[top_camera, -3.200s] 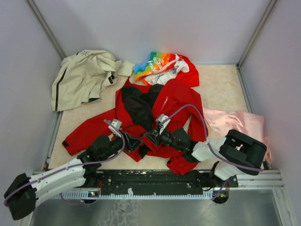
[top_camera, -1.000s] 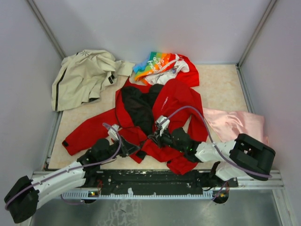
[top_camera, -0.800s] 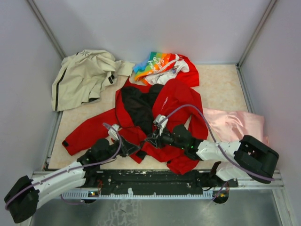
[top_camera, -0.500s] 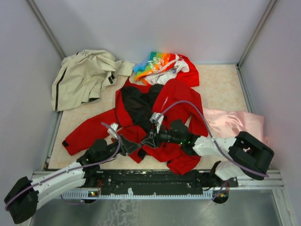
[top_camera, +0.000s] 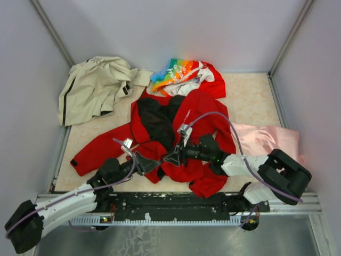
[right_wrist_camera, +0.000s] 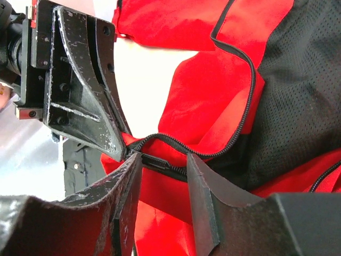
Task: Zip up the jacket
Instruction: Zip the zipper on the jacket.
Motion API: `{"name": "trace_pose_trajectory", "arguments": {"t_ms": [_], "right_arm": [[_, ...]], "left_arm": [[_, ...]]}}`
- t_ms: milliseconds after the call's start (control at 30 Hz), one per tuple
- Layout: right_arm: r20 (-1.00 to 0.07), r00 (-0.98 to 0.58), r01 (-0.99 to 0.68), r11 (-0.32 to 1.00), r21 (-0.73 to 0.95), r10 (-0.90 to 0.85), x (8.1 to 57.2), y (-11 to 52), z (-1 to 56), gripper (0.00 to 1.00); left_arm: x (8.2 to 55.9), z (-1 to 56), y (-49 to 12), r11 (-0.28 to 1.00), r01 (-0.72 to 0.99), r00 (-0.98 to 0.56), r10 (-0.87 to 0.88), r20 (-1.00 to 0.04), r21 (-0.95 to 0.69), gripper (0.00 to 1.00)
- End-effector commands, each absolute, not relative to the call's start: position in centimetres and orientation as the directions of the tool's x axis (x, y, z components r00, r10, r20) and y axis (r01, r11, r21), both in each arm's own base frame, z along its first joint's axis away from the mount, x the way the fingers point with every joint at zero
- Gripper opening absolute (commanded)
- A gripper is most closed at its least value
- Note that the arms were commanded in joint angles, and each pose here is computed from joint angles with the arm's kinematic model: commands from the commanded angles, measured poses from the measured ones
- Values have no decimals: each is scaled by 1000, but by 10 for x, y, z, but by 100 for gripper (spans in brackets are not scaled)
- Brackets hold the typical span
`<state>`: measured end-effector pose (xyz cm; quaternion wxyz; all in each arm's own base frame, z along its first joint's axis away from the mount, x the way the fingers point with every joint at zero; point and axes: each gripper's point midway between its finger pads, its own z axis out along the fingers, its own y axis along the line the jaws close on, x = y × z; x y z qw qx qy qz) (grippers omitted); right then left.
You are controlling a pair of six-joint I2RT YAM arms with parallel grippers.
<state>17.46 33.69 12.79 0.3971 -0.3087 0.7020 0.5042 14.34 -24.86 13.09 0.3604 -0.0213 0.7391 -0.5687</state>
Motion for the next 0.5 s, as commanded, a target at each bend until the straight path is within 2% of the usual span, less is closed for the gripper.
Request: {"name": "trace_pose_trajectory", "arguments": {"t_ms": [0,467], "right_arm": [[-869,-493,-831,271,486,46,175,335,144,40],[-841,-518,-839,98,535,153,159,345,170,31]], "left_arm": [[132,97,-240,364,349,-764,-424,-487,-864,0],[130,92,-242,361,334,-780,-413,-471,-871,0]]}}
